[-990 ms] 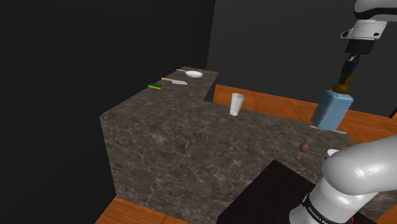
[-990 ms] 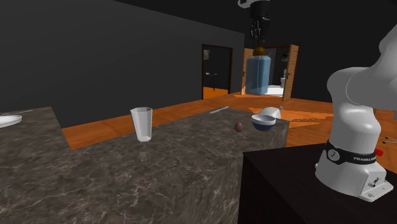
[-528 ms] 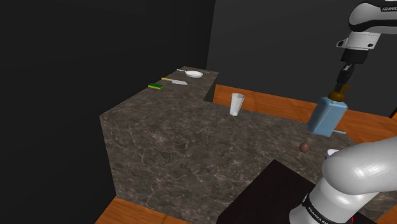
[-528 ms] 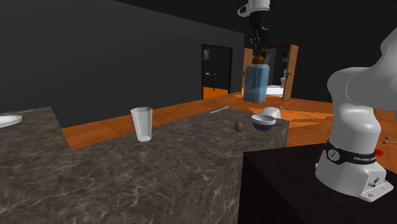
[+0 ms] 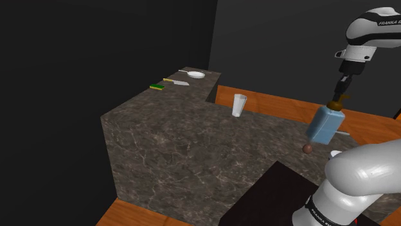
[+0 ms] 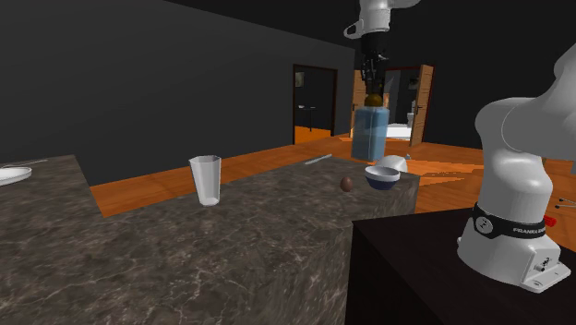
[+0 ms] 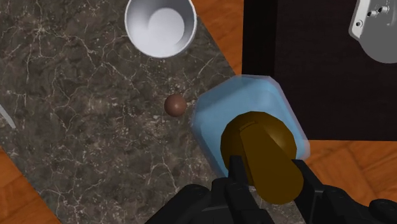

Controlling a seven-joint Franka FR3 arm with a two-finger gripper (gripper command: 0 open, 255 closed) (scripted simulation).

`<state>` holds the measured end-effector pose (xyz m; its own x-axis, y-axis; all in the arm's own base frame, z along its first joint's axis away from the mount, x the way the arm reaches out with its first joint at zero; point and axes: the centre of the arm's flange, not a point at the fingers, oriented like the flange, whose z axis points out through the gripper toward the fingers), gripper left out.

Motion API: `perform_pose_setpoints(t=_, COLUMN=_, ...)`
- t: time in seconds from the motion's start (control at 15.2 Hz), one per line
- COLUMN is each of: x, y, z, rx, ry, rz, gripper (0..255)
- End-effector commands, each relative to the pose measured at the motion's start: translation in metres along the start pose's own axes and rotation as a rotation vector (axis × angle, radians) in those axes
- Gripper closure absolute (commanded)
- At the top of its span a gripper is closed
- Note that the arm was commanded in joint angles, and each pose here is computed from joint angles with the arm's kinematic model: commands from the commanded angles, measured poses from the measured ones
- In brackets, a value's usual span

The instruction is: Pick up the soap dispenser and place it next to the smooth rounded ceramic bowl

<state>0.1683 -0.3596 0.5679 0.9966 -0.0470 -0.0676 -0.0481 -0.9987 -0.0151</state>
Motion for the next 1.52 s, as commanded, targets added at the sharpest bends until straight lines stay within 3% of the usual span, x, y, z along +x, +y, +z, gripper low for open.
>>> perform_pose_setpoints(t=0.0, x=0.000, y=0.001, z=0.010, rx=-0.001, ry=0.001, rz=0.000, gripper=255)
perform_pose_setpoints(t=1.45, x=0.008, y=0.003, z=0.126, rx=-0.001, ry=0.001, rz=0.000, gripper=255)
